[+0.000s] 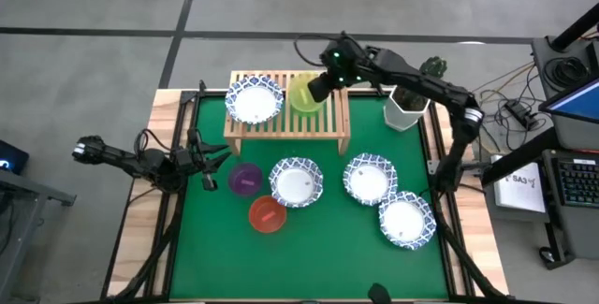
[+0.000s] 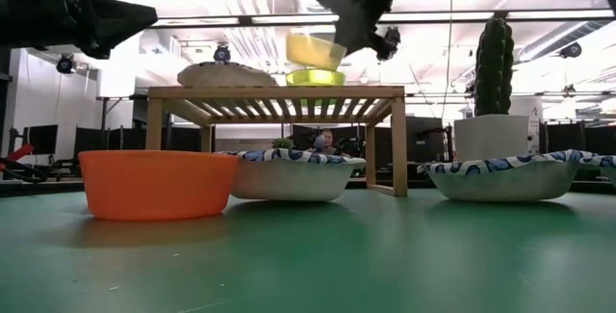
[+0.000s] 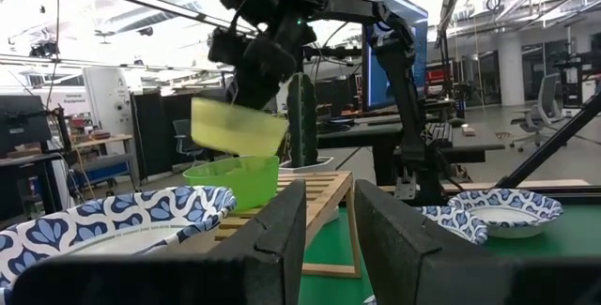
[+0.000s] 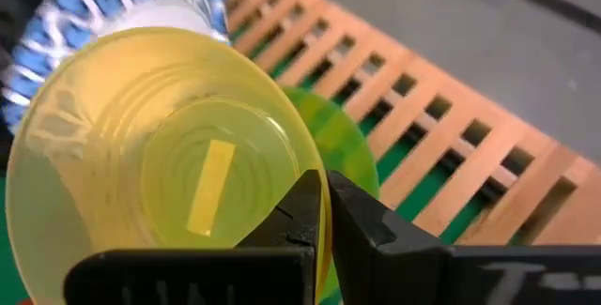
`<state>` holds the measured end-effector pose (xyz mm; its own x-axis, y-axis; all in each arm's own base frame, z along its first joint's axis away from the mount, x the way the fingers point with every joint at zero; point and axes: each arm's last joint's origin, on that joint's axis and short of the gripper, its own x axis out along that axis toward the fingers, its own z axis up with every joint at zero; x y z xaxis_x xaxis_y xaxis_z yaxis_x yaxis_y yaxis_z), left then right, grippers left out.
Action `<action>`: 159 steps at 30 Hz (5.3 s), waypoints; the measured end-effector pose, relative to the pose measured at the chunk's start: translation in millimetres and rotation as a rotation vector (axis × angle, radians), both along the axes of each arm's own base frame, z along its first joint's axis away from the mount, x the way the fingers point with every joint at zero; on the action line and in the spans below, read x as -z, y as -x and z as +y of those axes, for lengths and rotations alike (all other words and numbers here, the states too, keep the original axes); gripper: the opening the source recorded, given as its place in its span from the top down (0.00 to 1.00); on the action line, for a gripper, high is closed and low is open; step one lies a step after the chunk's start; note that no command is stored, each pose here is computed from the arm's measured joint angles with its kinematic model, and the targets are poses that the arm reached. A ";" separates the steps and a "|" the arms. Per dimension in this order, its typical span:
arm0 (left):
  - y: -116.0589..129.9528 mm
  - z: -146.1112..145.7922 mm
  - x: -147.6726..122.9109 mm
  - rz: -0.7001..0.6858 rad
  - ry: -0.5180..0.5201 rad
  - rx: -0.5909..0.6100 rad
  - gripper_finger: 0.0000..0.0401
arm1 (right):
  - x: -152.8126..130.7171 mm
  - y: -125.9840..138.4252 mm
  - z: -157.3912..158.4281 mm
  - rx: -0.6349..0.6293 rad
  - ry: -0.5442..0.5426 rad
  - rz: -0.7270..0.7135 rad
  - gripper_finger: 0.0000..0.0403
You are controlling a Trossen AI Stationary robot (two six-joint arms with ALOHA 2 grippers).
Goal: Place and stack bowls onto a shelf
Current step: Stack the small yellow bowl on top of the small green bowl on the shelf, then stack the large blue patterned on top of the large blue patterned bowl on the shelf
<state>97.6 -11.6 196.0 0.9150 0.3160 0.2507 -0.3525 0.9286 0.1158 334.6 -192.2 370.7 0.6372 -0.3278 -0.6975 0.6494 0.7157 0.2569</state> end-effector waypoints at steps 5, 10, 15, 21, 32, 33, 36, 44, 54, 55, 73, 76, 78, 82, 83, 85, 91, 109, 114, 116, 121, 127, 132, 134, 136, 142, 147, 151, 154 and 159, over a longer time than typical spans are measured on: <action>0.0 0.0 0.0 0.000 -0.001 0.000 0.81 | 2.2 -11.7 -7.3 -0.012 0.005 0.041 0.93; 0.0 0.0 -0.1 -0.001 0.000 0.000 0.81 | 0.6 -19.6 -12.1 -0.001 0.010 0.034 0.82; 0.0 0.0 -0.2 -0.001 0.000 0.000 0.81 | -9.9 -14.1 -11.5 0.053 0.059 0.063 0.72; 0.1 0.0 -0.3 -0.002 0.001 0.001 0.81 | -34.1 1.9 0.2 0.040 0.106 0.068 0.68; 0.7 0.2 -4.0 -0.019 0.022 0.006 0.81 | -16.1 -10.0 20.1 -0.032 0.231 0.142 0.95; 0.6 0.2 -4.0 -0.020 0.025 0.007 0.81 | -14.5 -11.5 19.6 -0.034 0.239 0.133 0.96; 0.7 0.2 -4.1 -0.020 0.026 0.007 0.81 | -4.3 -13.7 17.9 -0.032 0.230 0.143 0.97; 0.7 0.2 -4.3 -0.020 0.026 0.007 0.81 | 11.4 -14.9 13.7 -0.016 0.215 0.159 0.98; 0.2 0.0 -2.7 -0.028 0.099 0.028 0.81 | -14.2 -2.1 65.0 -0.151 0.266 0.117 0.98; -0.2 -0.1 -1.8 -0.027 0.123 0.035 0.81 | -16.1 0.2 76.2 -0.182 0.274 0.110 0.98; -23.2 -15.1 -15.9 0.043 0.505 0.361 0.81 | 67.1 71.6 271.3 -0.683 0.311 -0.149 0.98; -33.6 -19.3 -25.3 0.084 0.503 0.359 0.81 | 84.2 77.7 284.6 -0.707 0.313 -0.206 0.98; -41.8 -23.1 -29.8 0.124 0.498 0.358 0.81 | 94.7 80.2 289.8 -0.721 0.312 -0.228 0.98; -57.9 -32.1 -31.9 0.233 0.481 0.352 0.81 | 111.7 84.6 295.6 -0.742 0.308 -0.262 0.98; -61.9 -34.8 -31.3 0.256 0.477 0.354 0.81 | 115.3 85.6 296.4 -0.745 0.308 -0.267 0.98; -69.9 -40.9 -30.0 0.301 0.468 0.359 0.81 | 120.9 87.9 298.1 -0.753 0.303 -0.264 0.98; -100.5 -57.8 -36.7 0.434 0.458 0.338 0.81 | 130.0 94.0 304.9 -0.783 0.294 -0.253 0.98; -189.5 -101.6 -23.5 0.808 0.284 0.170 0.81 | 135.2 120.3 314.1 -0.869 0.306 -0.344 0.98; -202.4 -107.0 -24.9 0.843 0.273 0.158 0.75 | 138.6 124.1 312.9 -0.875 0.310 -0.354 0.98; -207.0 -108.4 -24.8 0.861 0.257 0.131 0.70 | 139.1 124.3 312.9 -0.877 0.307 -0.360 0.98; -221.4 -111.3 -12.9 0.900 0.193 0.029 0.56 | 141.1 125.5 312.1 -0.880 0.306 -0.355 0.98; -241.3 -119.1 11.0 0.970 0.139 0.018 0.50 | 140.8 125.7 312.0 -0.880 0.306 -0.356 0.98; -252.2 -118.7 27.7 1.038 0.122 -0.013 0.49 | 140.8 125.7 312.0 -0.880 0.306 -0.357 0.98; -254.6 -115.9 32.4 1.054 0.131 -0.032 0.49 | 140.9 125.7 312.0 -0.880 0.306 -0.356 0.98; -255.6 -114.1 38.1 1.068 0.137 -0.045 0.49 | 140.9 125.7 312.0 -0.879 0.306 -0.356 0.98; -257.2 -113.3 48.9 1.094 0.135 -0.058 0.55 | 141.3 125.8 311.9 -0.880 0.307 -0.355 0.98; -257.8 -113.2 52.8 1.100 0.141 -0.064 0.70 | 141.3 125.8 311.9 -0.881 0.308 -0.354 0.98; -257.9 -113.0 53.5 1.101 0.141 -0.065 0.88 | 141.4 125.9 311.9 -0.882 0.309 -0.354 0.98; -260.0 -114.1 50.1 1.101 0.116 -0.052 0.98 | 141.4 125.8 311.9 -0.882 0.309 -0.354 0.98; -269.4 -122.3 28.5 1.065 0.046 0.002 0.99 | 141.5 125.9 311.9 -0.885 0.315 -0.352 0.98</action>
